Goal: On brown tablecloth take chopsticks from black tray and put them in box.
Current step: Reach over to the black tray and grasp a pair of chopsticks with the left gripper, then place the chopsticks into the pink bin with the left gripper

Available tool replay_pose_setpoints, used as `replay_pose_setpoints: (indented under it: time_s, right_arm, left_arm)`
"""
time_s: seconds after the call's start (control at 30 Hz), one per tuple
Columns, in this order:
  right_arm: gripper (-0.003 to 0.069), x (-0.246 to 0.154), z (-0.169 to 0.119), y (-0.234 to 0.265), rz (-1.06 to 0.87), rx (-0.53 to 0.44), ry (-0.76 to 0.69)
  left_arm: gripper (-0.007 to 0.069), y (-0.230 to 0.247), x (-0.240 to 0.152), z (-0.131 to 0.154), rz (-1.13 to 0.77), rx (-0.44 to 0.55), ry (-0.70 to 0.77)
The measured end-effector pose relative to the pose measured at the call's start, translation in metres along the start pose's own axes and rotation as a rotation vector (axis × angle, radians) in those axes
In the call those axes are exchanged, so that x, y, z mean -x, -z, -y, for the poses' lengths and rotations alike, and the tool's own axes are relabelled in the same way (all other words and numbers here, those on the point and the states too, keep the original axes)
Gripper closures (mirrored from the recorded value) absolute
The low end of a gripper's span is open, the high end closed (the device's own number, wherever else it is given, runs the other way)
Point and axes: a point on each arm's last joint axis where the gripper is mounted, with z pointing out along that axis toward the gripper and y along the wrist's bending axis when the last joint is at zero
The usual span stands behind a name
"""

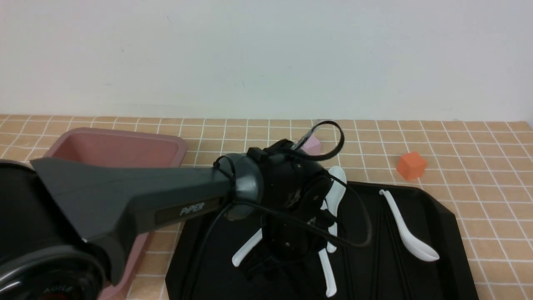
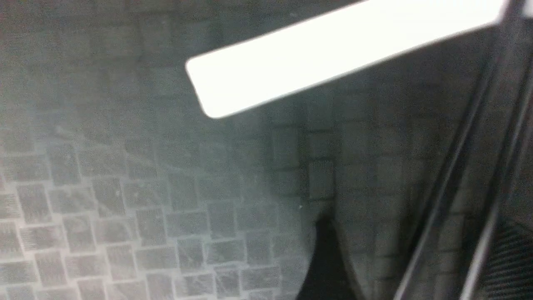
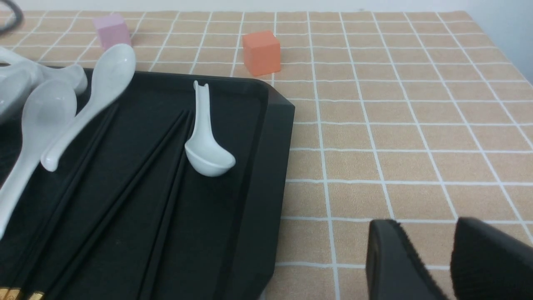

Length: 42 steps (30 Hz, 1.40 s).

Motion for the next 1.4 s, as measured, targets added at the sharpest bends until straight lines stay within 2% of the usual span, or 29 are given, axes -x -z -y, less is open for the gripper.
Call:
replay_pose_setpoints:
  time_s: [0.13, 0.23, 0.43, 0.53, 0.67, 0.8, 0.87, 0.93, 1.1, 1.2, 1.27, 1.4]
  right_arm:
    - [0.0419, 0.000, 0.000, 0.000, 0.000, 0.000, 0.000]
    - [0.0419, 0.000, 0.000, 0.000, 0.000, 0.000, 0.000]
    - [0.0419, 0.000, 0.000, 0.000, 0.000, 0.000, 0.000]
    - [0.0419, 0.000, 0.000, 0.000, 0.000, 0.000, 0.000]
    - [0.0419, 0.000, 0.000, 0.000, 0.000, 0.000, 0.000]
    - [0.0419, 0.000, 0.000, 0.000, 0.000, 0.000, 0.000]
    - [0.0419, 0.000, 0.000, 0.000, 0.000, 0.000, 0.000]
    - [0.0419, 0.000, 0.000, 0.000, 0.000, 0.000, 0.000]
    - [0.0419, 0.000, 0.000, 0.000, 0.000, 0.000, 0.000]
    - [0.0419, 0.000, 0.000, 0.000, 0.000, 0.000, 0.000]
    - [0.0419, 0.000, 0.000, 0.000, 0.000, 0.000, 0.000]
    - [0.0419, 0.000, 0.000, 0.000, 0.000, 0.000, 0.000]
  left_arm:
    - [0.0178, -0.002, 0.001, 0.000, 0.001, 0.007, 0.002]
    - [0.0258, -0.002, 0.001, -0.001, -0.001, 0.019, -0.019]
    - [0.0543, -0.003, 0.000, -0.001, -0.023, 0.016, -0.077]
    - [0.0528, 0.004, -0.001, 0.001, -0.040, -0.017, -0.135]
    - [0.0528, 0.037, 0.000, 0.000, -0.048, -0.070, -0.243]
    - [0.0528, 0.100, 0.010, -0.008, -0.009, -0.169, -0.348]
    - [0.0528, 0.132, 0.023, -0.021, 0.017, -0.186, -0.402]
    - [0.0528, 0.155, 0.039, -0.037, 0.033, -0.164, -0.441]
    - [0.0528, 0.191, 0.097, -0.087, 0.137, -0.033, -0.538]
    - [0.0528, 0.192, 0.120, -0.103, 0.189, 0.033, -0.572]
    - [0.0528, 0.184, 0.143, -0.119, 0.218, 0.112, -0.569]
    - [0.0528, 0.158, 0.169, -0.127, 0.240, 0.163, -0.562]
